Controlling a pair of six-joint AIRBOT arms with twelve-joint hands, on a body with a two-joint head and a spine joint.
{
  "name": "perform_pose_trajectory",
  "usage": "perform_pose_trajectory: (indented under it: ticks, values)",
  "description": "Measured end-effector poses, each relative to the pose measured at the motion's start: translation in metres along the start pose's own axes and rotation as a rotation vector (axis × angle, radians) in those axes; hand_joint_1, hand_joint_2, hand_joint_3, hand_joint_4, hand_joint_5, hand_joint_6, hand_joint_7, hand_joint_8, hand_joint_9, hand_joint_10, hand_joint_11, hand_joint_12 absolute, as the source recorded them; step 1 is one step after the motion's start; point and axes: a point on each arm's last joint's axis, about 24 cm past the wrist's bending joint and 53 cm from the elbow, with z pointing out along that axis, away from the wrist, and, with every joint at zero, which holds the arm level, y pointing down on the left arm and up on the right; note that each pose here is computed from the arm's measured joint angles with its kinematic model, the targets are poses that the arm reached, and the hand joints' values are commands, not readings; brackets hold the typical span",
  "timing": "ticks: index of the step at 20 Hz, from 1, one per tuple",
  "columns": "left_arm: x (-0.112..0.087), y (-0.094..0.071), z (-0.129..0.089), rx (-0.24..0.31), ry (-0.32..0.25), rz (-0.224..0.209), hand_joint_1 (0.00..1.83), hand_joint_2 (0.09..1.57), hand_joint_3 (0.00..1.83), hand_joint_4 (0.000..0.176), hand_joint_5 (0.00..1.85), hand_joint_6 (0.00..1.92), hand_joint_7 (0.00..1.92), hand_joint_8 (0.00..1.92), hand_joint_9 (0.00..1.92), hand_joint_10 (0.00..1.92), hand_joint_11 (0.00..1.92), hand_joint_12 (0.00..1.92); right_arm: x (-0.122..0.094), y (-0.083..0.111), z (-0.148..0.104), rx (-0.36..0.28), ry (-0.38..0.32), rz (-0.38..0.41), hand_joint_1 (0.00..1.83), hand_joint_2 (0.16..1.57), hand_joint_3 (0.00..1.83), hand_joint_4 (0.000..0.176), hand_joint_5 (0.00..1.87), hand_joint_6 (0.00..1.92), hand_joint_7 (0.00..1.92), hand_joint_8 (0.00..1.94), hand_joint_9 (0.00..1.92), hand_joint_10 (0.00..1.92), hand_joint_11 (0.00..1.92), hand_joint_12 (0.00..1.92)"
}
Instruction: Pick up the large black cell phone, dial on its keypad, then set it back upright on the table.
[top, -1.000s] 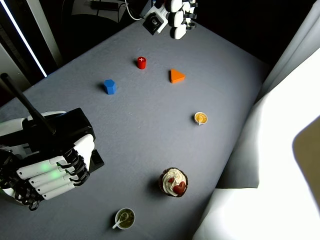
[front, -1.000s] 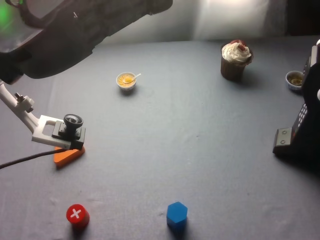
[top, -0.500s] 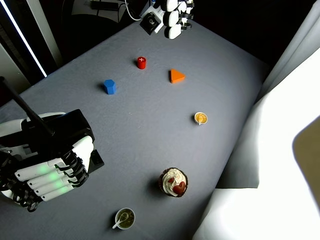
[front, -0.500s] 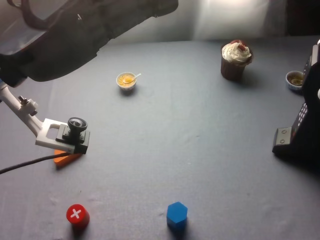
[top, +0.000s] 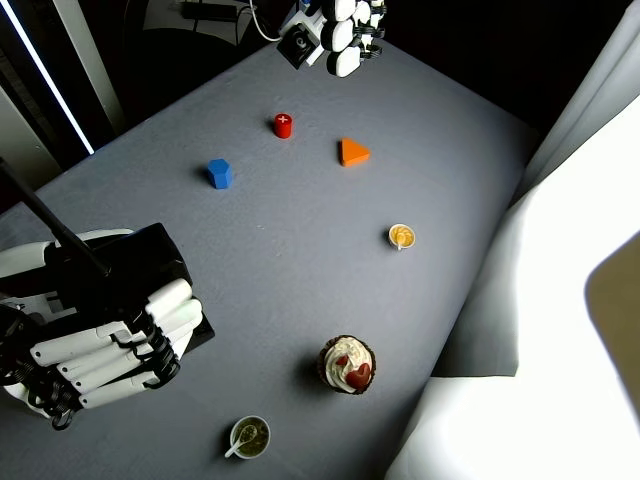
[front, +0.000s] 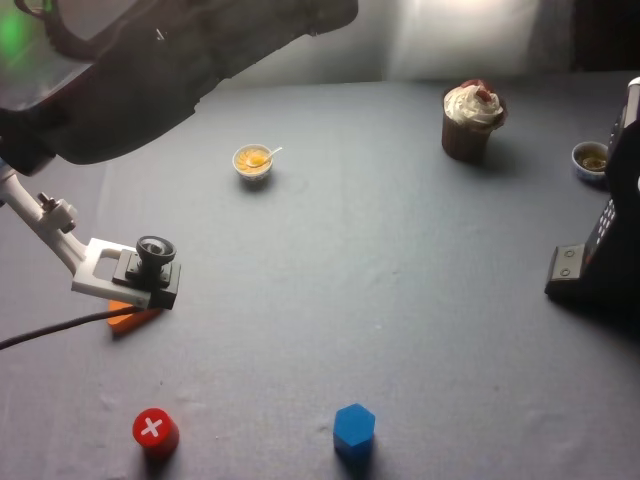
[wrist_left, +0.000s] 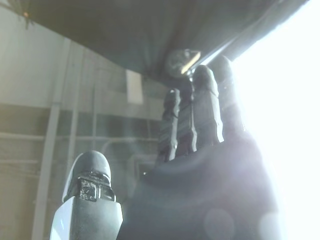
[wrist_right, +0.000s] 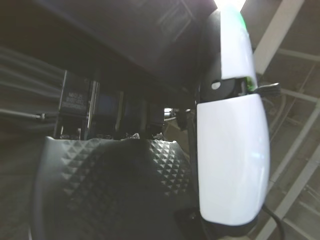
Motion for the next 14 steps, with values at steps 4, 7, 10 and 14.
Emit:
perform_pose_trajectory:
  ticks: [4,7,10,14]
  values:
    - [0.0001,0.0,0.0,0.0,0.0,-0.001,0.0,1.17,0.0,0.004,0.15,0.0,0.16,0.0,0.16,0.0,0.0,0.32,0.0,0.0006,0.0006,-0.002,0.005,-0.004,1.03,1.12,0.0,0.0,0.73,0.0,0.8,0.0,0.88,0.03,0.55,1.06]
    - [0.0009,0.0001,0.0004,0.002,0.0,-0.005,0.0,1.17,0.0,0.004,0.15,0.0,0.15,0.0,0.16,0.0,0.0,0.29,0.0,0.0007,0.0007,-0.002,0.006,-0.005,0.99,1.08,0.0,0.0,0.66,0.0,0.7,0.0,0.8,0.0,0.43,1.08]
    - [0.0035,0.0014,0.0011,0.001,0.005,-0.009,0.0,1.16,0.0,0.007,0.15,0.0,0.15,0.0,0.16,0.0,0.0,0.26,-0.0002,-0.0003,0.0007,0.002,0.005,-0.007,0.85,1.06,0.0,0.0,0.55,0.0,0.59,0.0,0.64,0.0,0.24,1.06]
    - [0.0037,0.0014,0.0011,0.001,0.005,-0.01,0.0,1.17,0.0,0.005,0.14,0.01,0.14,0.01,0.14,0.0,0.0,0.23,-0.0007,0.0024,0.0015,-0.003,0.008,-0.01,0.73,1.03,0.0,0.0,0.37,0.0,0.4,0.0,0.35,0.0,0.01,0.97]
